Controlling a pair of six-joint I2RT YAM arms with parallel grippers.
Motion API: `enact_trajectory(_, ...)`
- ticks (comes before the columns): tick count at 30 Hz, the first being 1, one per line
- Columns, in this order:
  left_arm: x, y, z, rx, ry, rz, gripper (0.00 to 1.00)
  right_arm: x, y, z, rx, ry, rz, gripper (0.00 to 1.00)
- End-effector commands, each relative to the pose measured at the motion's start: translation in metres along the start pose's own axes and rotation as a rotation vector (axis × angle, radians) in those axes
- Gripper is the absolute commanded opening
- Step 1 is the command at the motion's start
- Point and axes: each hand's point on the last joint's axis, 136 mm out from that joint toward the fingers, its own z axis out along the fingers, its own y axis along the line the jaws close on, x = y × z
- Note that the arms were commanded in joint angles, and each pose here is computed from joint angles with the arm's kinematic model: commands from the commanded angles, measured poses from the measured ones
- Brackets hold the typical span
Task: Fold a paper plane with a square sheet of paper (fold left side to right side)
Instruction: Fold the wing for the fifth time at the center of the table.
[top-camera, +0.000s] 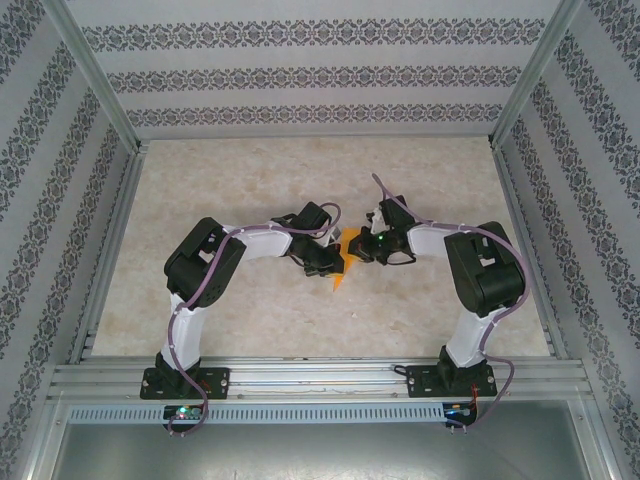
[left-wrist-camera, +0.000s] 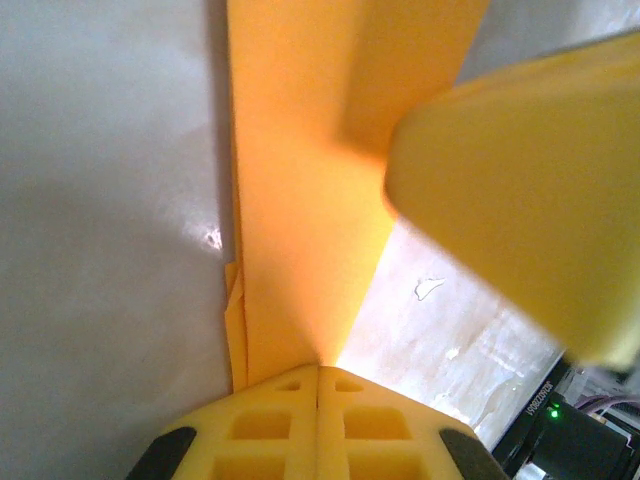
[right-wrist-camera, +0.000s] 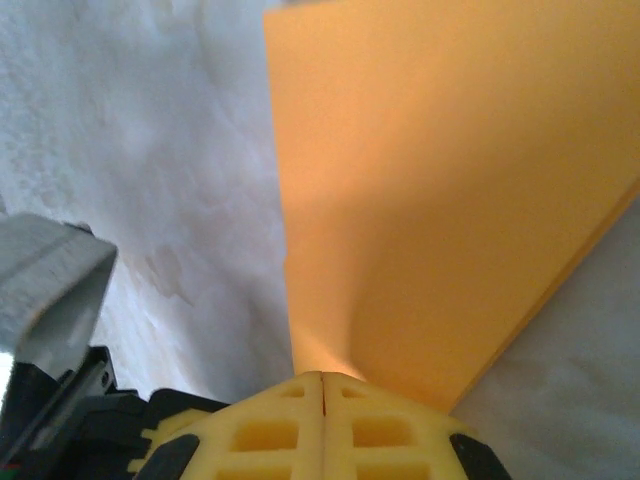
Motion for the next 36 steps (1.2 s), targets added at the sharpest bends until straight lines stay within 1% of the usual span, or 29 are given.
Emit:
enact_trajectory(1, 0.022, 0.048, 0.010, -0.169, 0.066, -0.077, 0.00, -0.019, 0.002, -0.005, -0.002, -0.046, 0.000, 0.00)
enact_trajectory(7, 0.013, 0.033, 0.005, -0.134, 0.043, -0.062, 0.00, -0.016, -0.024, 0.001, 0.066, -0.038, 0.031, 0.00)
enact_trajectory(15, -0.009, -0.018, -0.018, -0.034, -0.008, -0.007, 0.00, -0.002, -0.059, 0.010, 0.145, 0.007, 0.069, 0.00)
enact_trajectory(21, -0.019, -0.048, -0.029, 0.047, -0.023, 0.024, 0.00, 0.002, -0.067, 0.010, 0.169, 0.015, 0.072, 0.00)
enact_trajectory(28, -0.023, -0.044, -0.014, 0.054, 0.005, 0.021, 0.00, 0.002, -0.069, 0.012, 0.176, 0.021, 0.073, 0.00)
enact_trajectory(36, -0.013, -0.036, -0.003, 0.047, 0.048, 0.019, 0.00, 0.005, -0.075, 0.014, 0.196, 0.035, 0.079, 0.00)
